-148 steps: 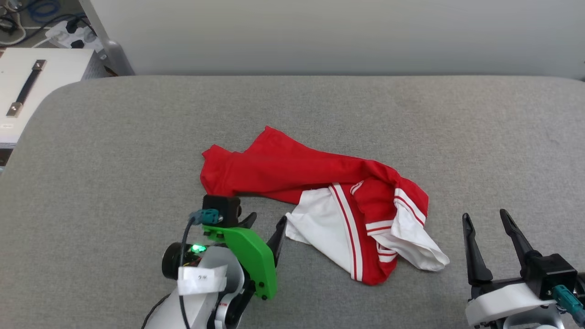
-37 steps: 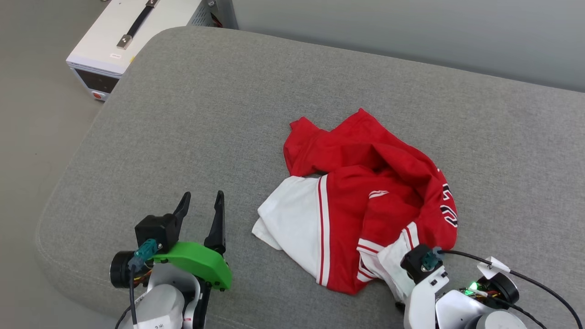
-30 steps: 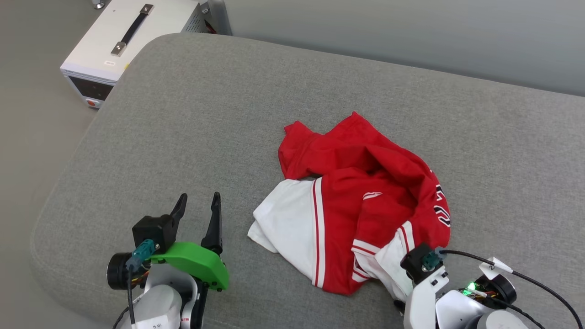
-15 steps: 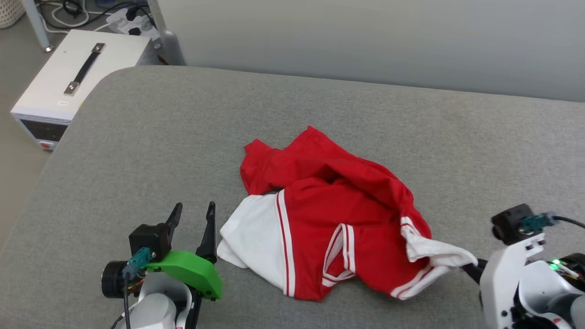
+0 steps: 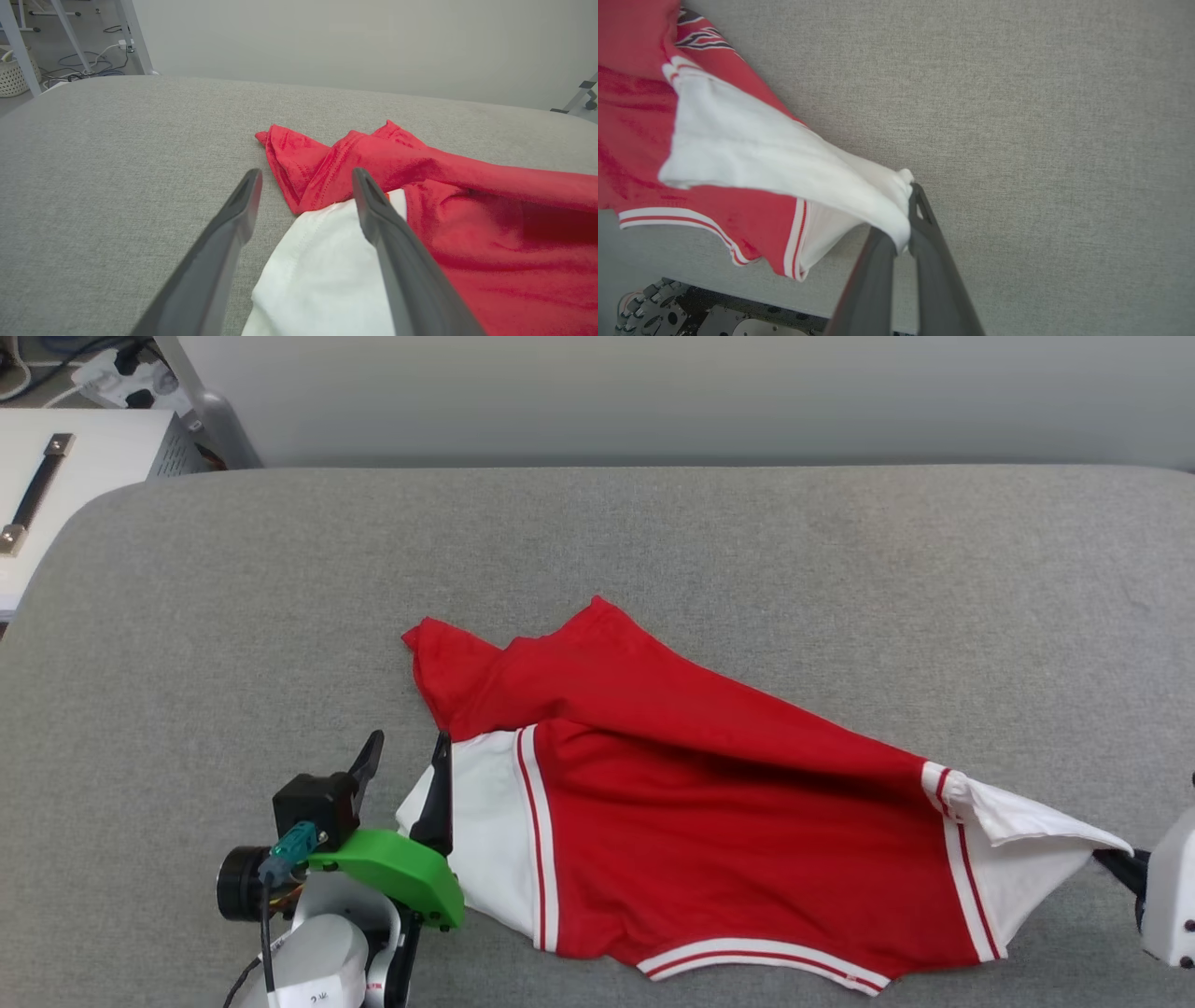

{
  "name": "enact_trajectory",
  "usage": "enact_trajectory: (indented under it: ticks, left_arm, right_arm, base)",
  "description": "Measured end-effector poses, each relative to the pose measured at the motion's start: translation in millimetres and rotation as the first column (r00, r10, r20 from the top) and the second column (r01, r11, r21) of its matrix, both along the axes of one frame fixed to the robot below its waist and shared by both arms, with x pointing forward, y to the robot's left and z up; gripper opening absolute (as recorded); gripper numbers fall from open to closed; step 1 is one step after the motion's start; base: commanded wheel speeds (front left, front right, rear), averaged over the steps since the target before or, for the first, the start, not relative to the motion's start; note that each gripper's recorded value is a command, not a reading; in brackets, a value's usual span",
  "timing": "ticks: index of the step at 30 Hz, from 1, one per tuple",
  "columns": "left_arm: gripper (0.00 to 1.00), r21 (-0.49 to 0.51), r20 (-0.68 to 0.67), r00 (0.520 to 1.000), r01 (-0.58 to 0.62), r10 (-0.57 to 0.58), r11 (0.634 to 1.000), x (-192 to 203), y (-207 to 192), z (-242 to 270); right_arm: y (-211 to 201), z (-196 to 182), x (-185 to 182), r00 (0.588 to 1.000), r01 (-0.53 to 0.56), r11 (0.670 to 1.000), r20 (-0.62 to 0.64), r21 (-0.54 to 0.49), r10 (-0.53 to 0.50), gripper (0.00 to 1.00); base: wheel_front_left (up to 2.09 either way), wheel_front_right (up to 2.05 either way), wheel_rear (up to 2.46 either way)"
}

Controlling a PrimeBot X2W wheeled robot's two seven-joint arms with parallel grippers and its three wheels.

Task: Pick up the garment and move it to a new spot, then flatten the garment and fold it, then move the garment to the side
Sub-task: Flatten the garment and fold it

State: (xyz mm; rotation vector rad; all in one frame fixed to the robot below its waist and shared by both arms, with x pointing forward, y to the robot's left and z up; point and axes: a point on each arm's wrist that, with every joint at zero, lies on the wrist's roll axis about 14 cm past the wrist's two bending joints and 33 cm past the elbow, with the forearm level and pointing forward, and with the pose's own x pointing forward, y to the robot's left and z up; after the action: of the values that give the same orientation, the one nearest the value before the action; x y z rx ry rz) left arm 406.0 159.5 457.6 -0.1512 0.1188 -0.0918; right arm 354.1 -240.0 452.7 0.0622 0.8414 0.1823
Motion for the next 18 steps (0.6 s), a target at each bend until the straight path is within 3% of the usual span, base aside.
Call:
enact_trajectory:
  ticks: [12,13,14,15,18]
  left_arm:
    - [1.0,0.002,-0.063,0.998,-0.012,0.012,1.0,12.4,4.9,-24.7]
    - [1.0,0.003,-0.068,0.998,-0.018,0.019,1.0,11.7,7.8,-26.5]
    - [1.0,0.007,-0.072,0.997,-0.024,0.025,1.0,11.0,10.3,-28.0]
    - [1.0,0.01,-0.075,0.997,-0.029,0.03,1.0,10.4,12.5,-29.1]
    - [1.0,0.013,-0.083,0.996,-0.045,0.046,0.999,8.3,18.5,-31.6]
  right_arm:
    - [-72.9,-32.4,39.6,0.988,0.138,0.978,-0.053,-0.156,-0.148,0.0]
    - [-74.4,-35.1,44.8,0.988,0.14,0.976,-0.042,-0.168,-0.149,0.33]
    - [-74.4,-37.4,50.3,0.989,0.141,0.975,-0.029,-0.173,-0.148,0.87]
    - [-73.5,-39.2,54.6,0.989,0.141,0.975,-0.019,-0.172,-0.147,1.0]
    - [-70.3,-43.3,67.5,0.99,0.141,0.974,0.021,-0.175,-0.139,1.0]
  base:
    - [0.0,0.0,0.0]
    - [0.0,0.0,0.0]
    - [0.0,0.0,0.0]
    - [0.0,0.0,0.0]
    - [0.0,0.0,0.0]
